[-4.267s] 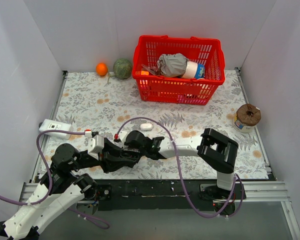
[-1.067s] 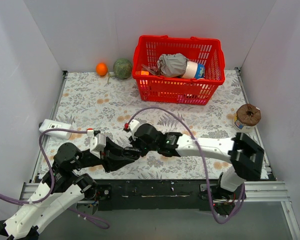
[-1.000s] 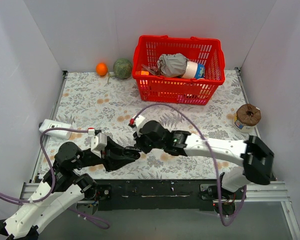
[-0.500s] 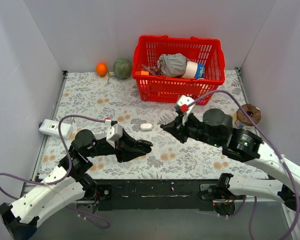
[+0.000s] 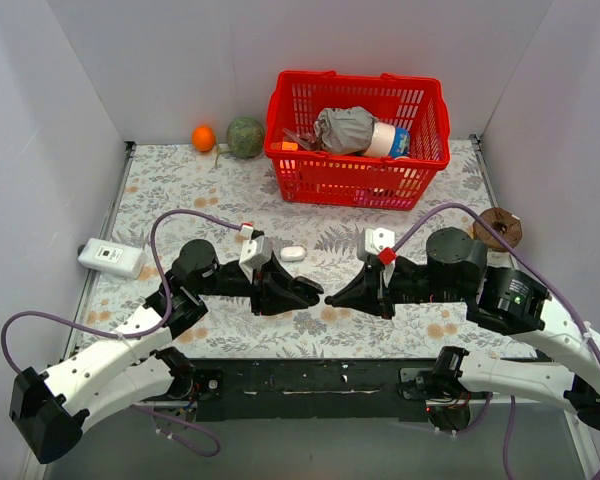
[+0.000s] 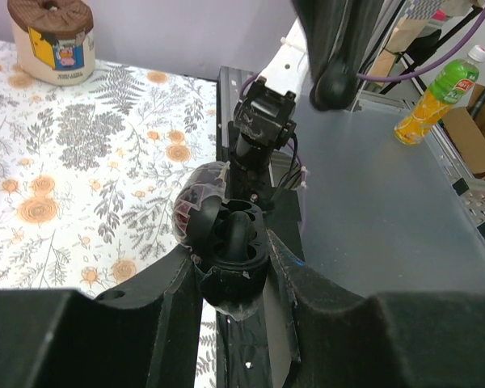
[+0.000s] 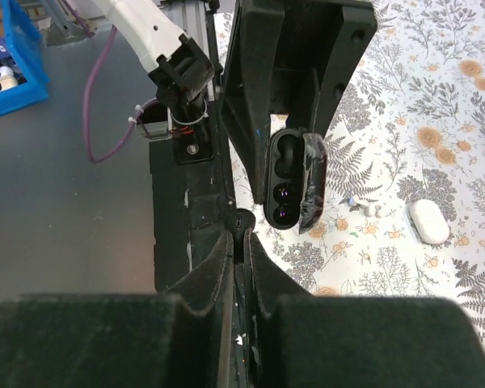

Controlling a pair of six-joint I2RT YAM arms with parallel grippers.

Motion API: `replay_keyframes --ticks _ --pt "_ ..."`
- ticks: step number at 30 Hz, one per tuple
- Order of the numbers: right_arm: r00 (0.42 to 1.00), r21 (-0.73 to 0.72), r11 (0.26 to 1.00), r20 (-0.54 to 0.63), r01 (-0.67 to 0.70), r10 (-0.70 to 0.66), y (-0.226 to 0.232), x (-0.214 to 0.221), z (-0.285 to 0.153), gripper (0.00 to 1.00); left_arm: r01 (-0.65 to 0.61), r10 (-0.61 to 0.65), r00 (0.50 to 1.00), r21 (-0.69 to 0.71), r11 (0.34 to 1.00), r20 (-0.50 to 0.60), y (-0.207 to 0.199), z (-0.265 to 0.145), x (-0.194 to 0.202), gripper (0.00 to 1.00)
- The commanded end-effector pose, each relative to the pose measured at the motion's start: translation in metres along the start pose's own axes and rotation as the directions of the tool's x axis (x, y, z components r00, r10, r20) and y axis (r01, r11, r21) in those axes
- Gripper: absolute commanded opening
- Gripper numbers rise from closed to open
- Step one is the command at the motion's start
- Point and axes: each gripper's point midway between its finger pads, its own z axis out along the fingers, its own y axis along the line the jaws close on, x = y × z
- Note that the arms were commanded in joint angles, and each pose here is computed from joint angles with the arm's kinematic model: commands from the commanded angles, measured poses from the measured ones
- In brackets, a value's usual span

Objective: Insert the wireless bluetooth earbuds into the charging case
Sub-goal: Place the earbud in the charging case.

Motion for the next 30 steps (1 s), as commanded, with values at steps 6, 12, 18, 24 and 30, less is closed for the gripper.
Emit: replay_keyframes --ticks 6,12,18,24,30 --pt "0.999 -0.055 0.998 0.042 -0.011 0.014 0.006 0.000 0.015 0.01 -0.074 0.072 0.996 0.029 0.997 0.054 -0.009 0.001 -0.030 0.00" --pt "0.998 0.008 0.999 0.053 -0.041 0.041 -0.007 -0.002 0.027 0.01 -0.070 0.068 0.996 0.032 0.997 0.052 -0.009 0.001 -0.028 0.00" --pt "0.998 0.032 0.998 0.037 -0.045 0.044 -0.014 0.000 0.036 0.01 -0.062 0.060 0.997 0.041 0.997 0.056 -0.012 0.000 -0.026 0.00" --pt "0.999 0.060 0.997 0.017 -0.048 0.047 -0.020 0.007 0.040 0.01 -0.064 0.061 0.996 0.049 0.997 0.058 -0.015 -0.002 -0.026 0.00" --pt "0.999 0.073 0.996 -0.007 -0.047 0.048 -0.024 0.014 0.044 0.01 -0.063 0.060 0.996 0.050 0.997 0.060 -0.016 -0.002 -0.026 0.00"
